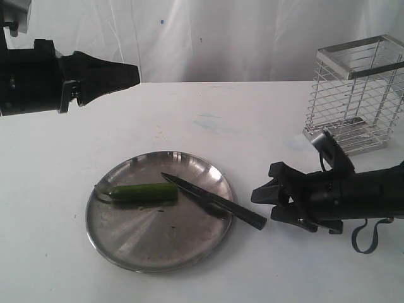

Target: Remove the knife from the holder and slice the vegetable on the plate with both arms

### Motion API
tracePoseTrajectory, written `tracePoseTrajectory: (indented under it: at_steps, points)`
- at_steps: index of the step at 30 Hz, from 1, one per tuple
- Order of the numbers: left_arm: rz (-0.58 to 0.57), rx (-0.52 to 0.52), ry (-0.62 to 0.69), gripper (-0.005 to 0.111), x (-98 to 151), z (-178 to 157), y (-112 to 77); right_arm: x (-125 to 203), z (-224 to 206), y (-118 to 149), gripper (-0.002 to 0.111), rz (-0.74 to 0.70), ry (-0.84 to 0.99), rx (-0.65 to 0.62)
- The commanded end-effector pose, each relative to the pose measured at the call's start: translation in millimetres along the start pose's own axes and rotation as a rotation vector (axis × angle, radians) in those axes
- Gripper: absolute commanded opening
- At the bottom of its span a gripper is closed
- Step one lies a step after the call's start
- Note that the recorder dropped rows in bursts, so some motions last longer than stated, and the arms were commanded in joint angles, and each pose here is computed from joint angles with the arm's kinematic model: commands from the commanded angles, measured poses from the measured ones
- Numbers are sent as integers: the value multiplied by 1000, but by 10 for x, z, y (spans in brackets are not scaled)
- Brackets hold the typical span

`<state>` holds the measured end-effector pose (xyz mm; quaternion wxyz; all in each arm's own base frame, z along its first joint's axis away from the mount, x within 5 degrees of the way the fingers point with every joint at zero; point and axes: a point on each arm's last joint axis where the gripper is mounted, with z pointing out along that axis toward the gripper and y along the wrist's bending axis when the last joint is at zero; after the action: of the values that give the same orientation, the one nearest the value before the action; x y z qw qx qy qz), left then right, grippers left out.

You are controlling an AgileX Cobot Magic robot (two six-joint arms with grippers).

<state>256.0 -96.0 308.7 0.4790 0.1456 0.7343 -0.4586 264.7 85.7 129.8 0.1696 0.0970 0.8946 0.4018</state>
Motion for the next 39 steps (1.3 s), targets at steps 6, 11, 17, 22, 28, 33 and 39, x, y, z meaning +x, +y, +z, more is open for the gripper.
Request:
tracePoseTrajectory:
  at_steps: [6,11,17,22,28,33,39]
  points:
    - [10,28,-23,0,-32,-22,-50,-433,-175,459,52,-205,235,54]
    - [10,31,-23,0,-32,-22,-52,-832,-188,591,51,-283,528,182]
    - [10,35,-23,0,-32,-22,-56,-843,32,433,51,-353,596,162]
    - [10,35,-23,0,-32,-22,-56,-824,230,292,51,-363,631,90]
    - [10,35,-23,0,-32,-22,-56,-804,375,201,51,-361,642,22]
    - [10,35,-23,0,-32,-22,-56,-780,474,108,51,-337,659,4]
    - [10,35,-23,0,-32,-22,-56,-776,527,94,51,-321,648,-32]
